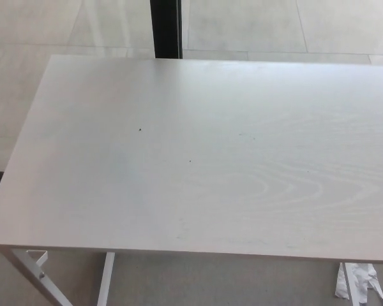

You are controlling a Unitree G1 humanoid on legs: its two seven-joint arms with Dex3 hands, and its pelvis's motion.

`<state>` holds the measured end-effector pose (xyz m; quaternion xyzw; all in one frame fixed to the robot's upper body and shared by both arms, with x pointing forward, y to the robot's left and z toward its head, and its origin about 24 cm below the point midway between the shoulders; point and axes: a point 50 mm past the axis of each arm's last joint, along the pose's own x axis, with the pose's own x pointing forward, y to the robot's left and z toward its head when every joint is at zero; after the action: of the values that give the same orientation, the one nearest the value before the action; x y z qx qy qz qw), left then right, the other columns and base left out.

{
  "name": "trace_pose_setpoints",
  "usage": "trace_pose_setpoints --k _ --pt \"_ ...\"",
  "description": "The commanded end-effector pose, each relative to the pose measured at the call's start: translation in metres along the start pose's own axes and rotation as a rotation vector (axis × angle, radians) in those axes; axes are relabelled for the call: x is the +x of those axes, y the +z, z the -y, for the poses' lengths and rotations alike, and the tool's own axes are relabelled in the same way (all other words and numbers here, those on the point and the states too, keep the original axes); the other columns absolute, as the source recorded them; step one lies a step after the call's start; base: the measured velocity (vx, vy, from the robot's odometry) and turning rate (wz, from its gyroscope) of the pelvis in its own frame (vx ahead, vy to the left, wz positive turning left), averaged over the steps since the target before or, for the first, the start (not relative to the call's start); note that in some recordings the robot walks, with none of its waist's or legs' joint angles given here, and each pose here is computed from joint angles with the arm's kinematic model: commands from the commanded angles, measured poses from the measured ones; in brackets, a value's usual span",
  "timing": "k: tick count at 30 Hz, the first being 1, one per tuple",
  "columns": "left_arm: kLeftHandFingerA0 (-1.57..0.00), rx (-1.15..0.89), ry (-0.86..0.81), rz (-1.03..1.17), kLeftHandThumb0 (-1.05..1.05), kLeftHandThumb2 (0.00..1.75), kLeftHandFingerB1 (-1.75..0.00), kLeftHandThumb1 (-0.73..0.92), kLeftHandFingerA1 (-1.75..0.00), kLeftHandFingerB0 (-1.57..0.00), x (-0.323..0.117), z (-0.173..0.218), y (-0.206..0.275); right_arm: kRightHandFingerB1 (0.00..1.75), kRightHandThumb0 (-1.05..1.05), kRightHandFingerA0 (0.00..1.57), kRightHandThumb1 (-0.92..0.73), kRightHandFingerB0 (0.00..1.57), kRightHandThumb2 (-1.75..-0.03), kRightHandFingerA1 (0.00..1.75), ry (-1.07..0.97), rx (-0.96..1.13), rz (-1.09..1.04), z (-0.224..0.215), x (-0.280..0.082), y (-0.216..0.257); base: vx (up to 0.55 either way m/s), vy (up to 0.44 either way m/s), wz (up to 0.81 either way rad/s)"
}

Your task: The robot uses both its hands to grab the left and right ends of a football kept in the middle of the desk infront of it, lifts it up and places it in the palm of a person

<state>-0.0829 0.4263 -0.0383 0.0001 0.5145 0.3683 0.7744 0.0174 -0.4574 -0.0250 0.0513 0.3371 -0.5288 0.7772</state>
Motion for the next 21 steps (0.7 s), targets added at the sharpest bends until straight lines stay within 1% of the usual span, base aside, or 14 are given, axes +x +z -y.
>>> trace_pose_setpoints --k 1,7,8,9,12,13,14,15,16,17,18,19,20,21 --pt "-0.24 -0.009 -0.053 0.088 -0.65 0.61 -0.46 0.69 -0.67 -0.25 -0.002 -0.006 0.014 0.39 -0.72 0.13 -0.57 0.07 -0.89 0.51 0.143 -0.198 0.156 0.010 -0.003 0.025 0.00 0.000 0.00" --pt "-0.32 0.025 -0.082 0.094 -0.69 0.65 -0.49 0.62 -0.70 -0.24 0.000 -0.001 0.022 0.39 -0.71 0.19 -0.56 0.07 -0.90 0.55 0.150 -0.183 0.153 0.010 -0.002 0.025 0.00 0.000 0.00" --pt "-0.35 0.051 -0.087 0.096 -0.72 0.93 -0.52 0.55 -0.69 -0.21 0.000 -0.002 0.024 0.39 -0.71 0.20 -0.56 0.07 -0.90 0.55 0.151 -0.211 0.152 0.008 -0.001 0.024 0.00 0.000 0.00" --pt "-0.29 0.050 -0.093 0.101 -0.66 0.61 -0.46 0.69 -0.67 -0.29 0.000 -0.002 0.025 0.39 -0.71 0.20 -0.57 0.07 -0.90 0.54 0.152 -0.228 0.154 0.008 -0.001 0.024 0.00 0.000 0.00" --pt "-0.20 0.018 -0.096 0.124 -0.61 0.61 -0.45 0.71 -0.67 -0.24 0.001 0.000 0.026 0.39 -0.71 0.17 -0.56 0.06 -0.89 0.51 0.155 -0.237 0.158 0.005 0.000 0.024 0.00 0.000 0.00" --pt "-0.16 0.013 -0.088 0.141 -0.65 0.84 -0.52 0.55 -0.64 -0.16 -0.001 -0.001 0.026 0.39 -0.72 0.13 -0.57 0.07 -0.89 0.49 0.160 -0.242 0.158 0.004 0.001 0.023 0.00 0.000 0.00" --pt "-0.16 -0.012 -0.082 0.156 -0.65 0.84 -0.52 0.55 -0.64 -0.16 -0.002 -0.003 0.025 0.39 -0.72 0.13 -0.57 0.07 -0.89 0.49 0.160 -0.244 0.159 0.003 0.001 0.022 0.00 0.000 0.00" --pt "-0.15 -0.006 -0.083 0.163 -0.66 0.60 -0.49 0.69 -0.70 -0.19 -0.003 -0.003 0.025 0.39 -0.72 0.16 -0.56 0.06 -0.90 0.51 0.158 -0.239 0.159 0.003 0.001 0.022 0.00 0.000 0.00" --pt "-0.15 0.004 -0.084 0.174 -0.66 0.60 -0.49 0.69 -0.70 -0.19 -0.004 -0.002 0.025 0.39 -0.72 0.16 -0.56 0.06 -0.90 0.51 0.153 -0.230 0.159 0.003 0.001 0.022 0.00 0.000 0.00" --pt "-0.16 -0.002 -0.081 0.171 -0.66 0.61 -0.48 0.69 -0.67 -0.18 -0.003 -0.002 0.026 0.25 -0.69 0.20 -0.71 0.14 -0.61 0.44 0.157 -0.217 0.155 0.004 0.001 0.022 0.00 0.000 0.00" --pt "-0.17 -0.006 -0.084 0.169 -0.66 0.61 -0.47 0.71 -0.67 -0.20 -0.002 -0.001 0.026 0.25 -0.68 0.20 -0.72 0.15 -0.60 0.44 0.154 -0.214 0.159 0.004 0.001 0.023 0.00 0.000 0.00" --pt "-0.25 -0.023 -0.069 0.156 -0.63 0.60 -0.44 0.70 -0.64 -0.20 0.003 0.002 0.027 0.38 -0.71 0.18 -0.57 0.06 -0.91 0.53 0.149 -0.203 0.163 0.005 0.001 0.024 0.00 0.000 0.00" --pt "-0.29 -0.029 -0.066 0.160 -0.64 0.60 -0.45 0.68 -0.64 -0.21 0.004 0.003 0.029 0.39 -0.71 0.17 -0.57 0.06 -0.90 0.52 0.155 -0.191 0.165 0.004 0.001 0.025 0.00 0.000 0.00" --pt "-0.36 -0.023 -0.055 0.156 -0.69 0.93 -0.52 0.54 -0.68 -0.20 0.005 0.004 0.029 0.39 -0.70 0.18 -0.56 0.06 -0.90 0.54 0.158 -0.185 0.164 0.004 0.001 0.025 0.00 0.000 0.00"
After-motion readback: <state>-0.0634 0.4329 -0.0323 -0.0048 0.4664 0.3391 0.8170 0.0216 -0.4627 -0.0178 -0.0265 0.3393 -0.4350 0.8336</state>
